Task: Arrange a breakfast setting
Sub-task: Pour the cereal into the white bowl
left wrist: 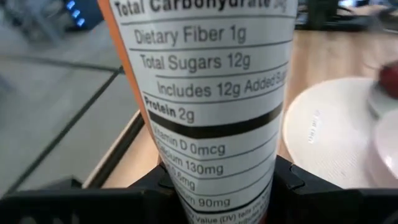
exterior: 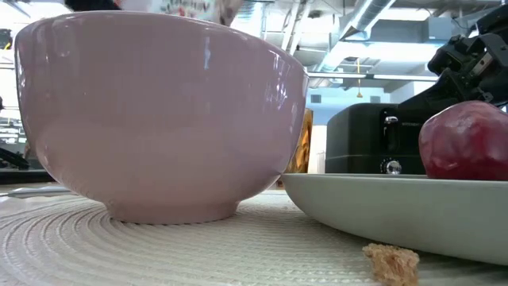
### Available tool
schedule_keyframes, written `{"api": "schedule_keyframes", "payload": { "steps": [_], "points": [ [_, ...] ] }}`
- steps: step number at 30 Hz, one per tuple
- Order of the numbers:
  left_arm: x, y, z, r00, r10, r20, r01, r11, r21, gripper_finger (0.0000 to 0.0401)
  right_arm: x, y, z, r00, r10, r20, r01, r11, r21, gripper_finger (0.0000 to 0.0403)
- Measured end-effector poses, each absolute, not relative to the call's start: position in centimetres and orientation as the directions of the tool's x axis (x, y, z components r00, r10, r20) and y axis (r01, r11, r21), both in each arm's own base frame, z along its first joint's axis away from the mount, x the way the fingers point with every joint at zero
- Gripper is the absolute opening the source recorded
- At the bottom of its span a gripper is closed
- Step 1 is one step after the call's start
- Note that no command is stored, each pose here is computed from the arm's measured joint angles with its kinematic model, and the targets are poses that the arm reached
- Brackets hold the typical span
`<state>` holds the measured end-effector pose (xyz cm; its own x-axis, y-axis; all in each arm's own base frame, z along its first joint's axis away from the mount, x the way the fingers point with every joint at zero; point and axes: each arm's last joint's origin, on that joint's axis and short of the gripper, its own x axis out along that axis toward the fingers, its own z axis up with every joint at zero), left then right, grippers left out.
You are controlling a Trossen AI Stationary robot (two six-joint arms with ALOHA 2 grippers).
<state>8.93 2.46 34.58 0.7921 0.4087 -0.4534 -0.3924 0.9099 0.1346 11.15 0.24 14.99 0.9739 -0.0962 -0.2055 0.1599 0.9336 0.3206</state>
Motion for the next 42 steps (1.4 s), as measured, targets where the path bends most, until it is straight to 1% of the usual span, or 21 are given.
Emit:
{"api": "schedule_keyframes", "payload": {
  "steps": [5, 10, 16, 19, 24, 28, 32, 35, 39, 42],
  "points": [
    [8.5, 2.2, 36.5, 0.821, 0.361, -0.443, -0.274, 0.929, 0.249, 0.0108, 11.1, 0.2, 15.0, 0.974, -0.096, -0.206, 0.160, 0.934, 0.321, 0.0031],
    [8.7, 2.2, 38.3, 0.837, 0.338, -0.429, -0.190, 0.917, 0.352, 0.0108, 11.1, 0.2, 15.0, 0.974, -0.096, -0.205, 0.159, 0.934, 0.321, 0.0031],
    [9.4, 2.4, 39.3, 0.786, 0.344, -0.514, -0.037, 0.856, 0.516, 0.0108, 11.1, 0.2, 15.0, 0.974, -0.096, -0.206, 0.160, 0.934, 0.321, 0.0031],
    [9.9, 2.5, 39.7, 0.759, 0.348, -0.550, 0.011, 0.838, 0.545, 0.0108, 11.1, 0.2, 15.0, 0.974, -0.096, -0.205, 0.160, 0.934, 0.321, 0.0031],
    [10.7, 2.0, 40.9, 0.789, 0.285, -0.545, 0.078, 0.833, 0.548, 0.0108, 11.1, 0.2, 15.0, 0.974, -0.096, -0.206, 0.160, 0.934, 0.321, 0.0031],
    [11.1, 1.4, 41.5, 0.796, 0.241, -0.556, 0.199, 0.763, 0.616, 0.0108, 11.1, 0.2, 15.0, 0.974, -0.096, -0.206, 0.160, 0.934, 0.321, 0.0031],
    [11.5, 0.9, 42.2, 0.803, 0.249, -0.542, 0.261, 0.669, 0.695, 0.0108, 11.1, 0.2, 15.0, 0.974, -0.096, -0.206, 0.160, 0.934, 0.321, 0.0031],
    [11.9, 0.5, 42.1, 0.786, 0.247, -0.566, 0.336, 0.599, 0.727, 0.0108, 11.1, 0.2, 15.0, 0.974, -0.096, -0.206, 0.160, 0.934, 0.321, 0.0031],
    [12.7, -0.1, 41.8, 0.777, 0.220, -0.590, 0.388, 0.571, 0.723, 0.0108, 11.1, 0.2, 15.0, 0.974, -0.096, -0.206, 0.160, 0.934, 0.321, 0.0031],
    [13.1, -0.5, 41.1, 0.731, 0.208, -0.649, 0.461, 0.551, 0.695, 0.0108, 11.1, 0.2, 15.0, 0.974, -0.096, -0.206, 0.160, 0.934, 0.321, 0.0031]
  ]
}}
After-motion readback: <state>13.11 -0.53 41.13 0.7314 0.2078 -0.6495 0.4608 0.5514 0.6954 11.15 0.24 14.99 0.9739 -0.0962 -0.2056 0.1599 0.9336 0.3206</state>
